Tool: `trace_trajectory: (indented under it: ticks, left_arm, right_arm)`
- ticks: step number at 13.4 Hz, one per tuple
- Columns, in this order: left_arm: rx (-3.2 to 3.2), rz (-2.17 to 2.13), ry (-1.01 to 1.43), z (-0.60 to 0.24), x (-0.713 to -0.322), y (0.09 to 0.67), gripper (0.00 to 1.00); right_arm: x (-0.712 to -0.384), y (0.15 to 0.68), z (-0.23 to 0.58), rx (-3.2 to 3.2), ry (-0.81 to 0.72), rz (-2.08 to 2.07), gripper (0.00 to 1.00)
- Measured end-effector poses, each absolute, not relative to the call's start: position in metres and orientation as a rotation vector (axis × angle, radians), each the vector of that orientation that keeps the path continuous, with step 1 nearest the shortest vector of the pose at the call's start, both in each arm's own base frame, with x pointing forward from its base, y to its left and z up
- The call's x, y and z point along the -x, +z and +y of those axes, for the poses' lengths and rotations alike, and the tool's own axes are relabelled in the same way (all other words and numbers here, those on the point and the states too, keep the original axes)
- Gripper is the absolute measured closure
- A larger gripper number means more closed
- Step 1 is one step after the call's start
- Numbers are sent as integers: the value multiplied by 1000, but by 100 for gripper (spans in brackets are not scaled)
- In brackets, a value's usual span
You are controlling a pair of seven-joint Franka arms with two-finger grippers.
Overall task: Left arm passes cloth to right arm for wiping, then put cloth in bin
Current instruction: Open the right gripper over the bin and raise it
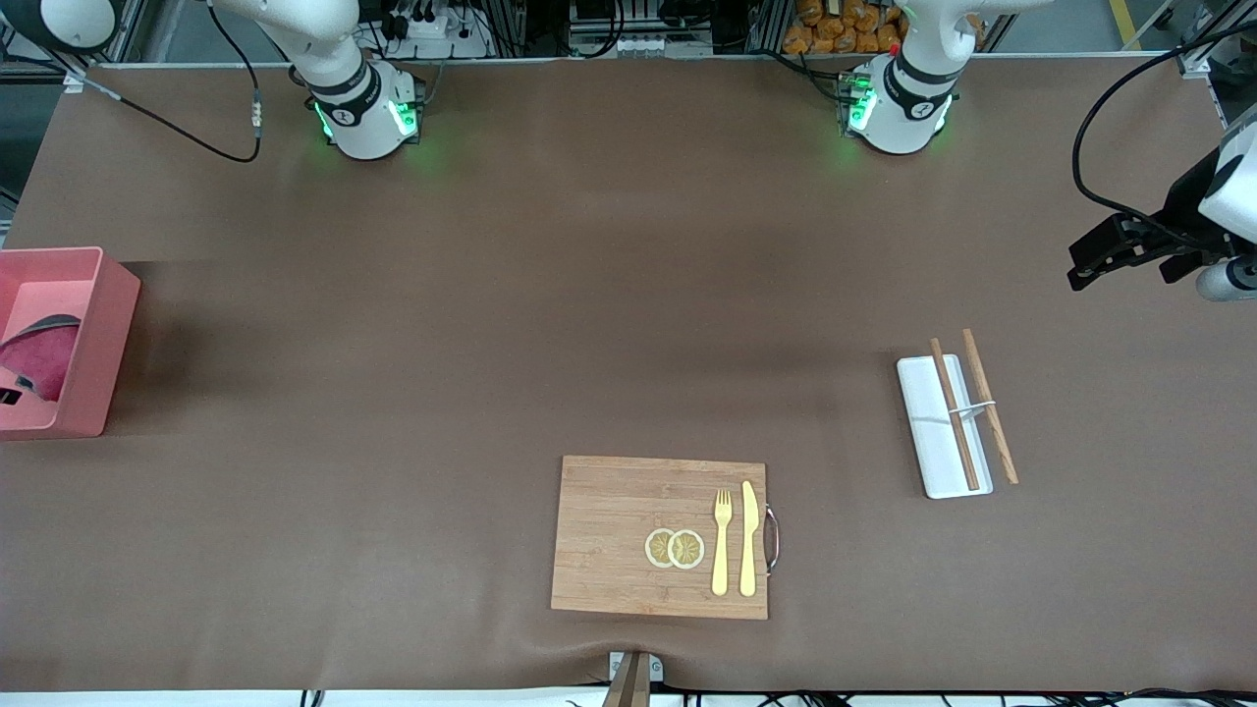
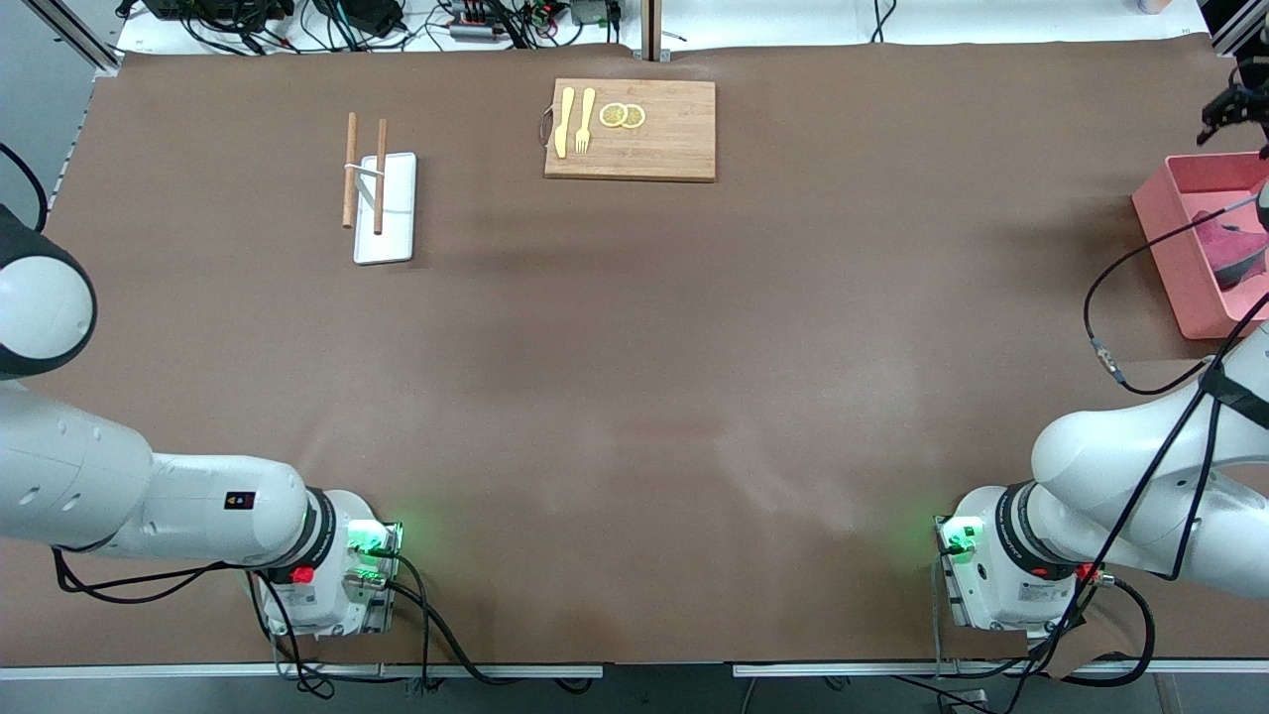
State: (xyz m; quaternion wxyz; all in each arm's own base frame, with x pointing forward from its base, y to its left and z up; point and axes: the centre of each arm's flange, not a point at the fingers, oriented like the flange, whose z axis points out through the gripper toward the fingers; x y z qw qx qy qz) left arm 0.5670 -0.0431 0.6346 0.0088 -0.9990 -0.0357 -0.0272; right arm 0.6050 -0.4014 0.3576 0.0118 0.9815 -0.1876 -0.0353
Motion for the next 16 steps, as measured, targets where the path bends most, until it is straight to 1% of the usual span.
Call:
trace_trajectory:
  ticks: [3,5,7,9,12,14,16]
  left_arm:
    - [3121,-112,-87,-43,-568,633,0]
    - [3122,-112,-88,-43,-568,633,0]
    - [3122,-111,-89,-43,-568,633,0]
    - [3122,-109,-89,-44,-568,633,0]
    - [3121,-107,-71,-45,-567,632,0]
    - [3120,-108,-57,-44,-564,634,0]
    - [3119,-111,-55,-43,-560,639,0]
  right_arm:
    - [-606,410,-359,-3103,-200,-523,0]
    - [-615,444,-316,-3121,-215,-435,0]
    - [-630,471,-261,-3129,-192,-383,0]
    - [-644,487,-204,-3138,-186,-396,0]
    - [-656,498,-131,-3149,-201,-353,0]
    - [-657,508,-84,-3150,-219,-320,0]
    - [-652,521,-46,-3164,-247,-279,0]
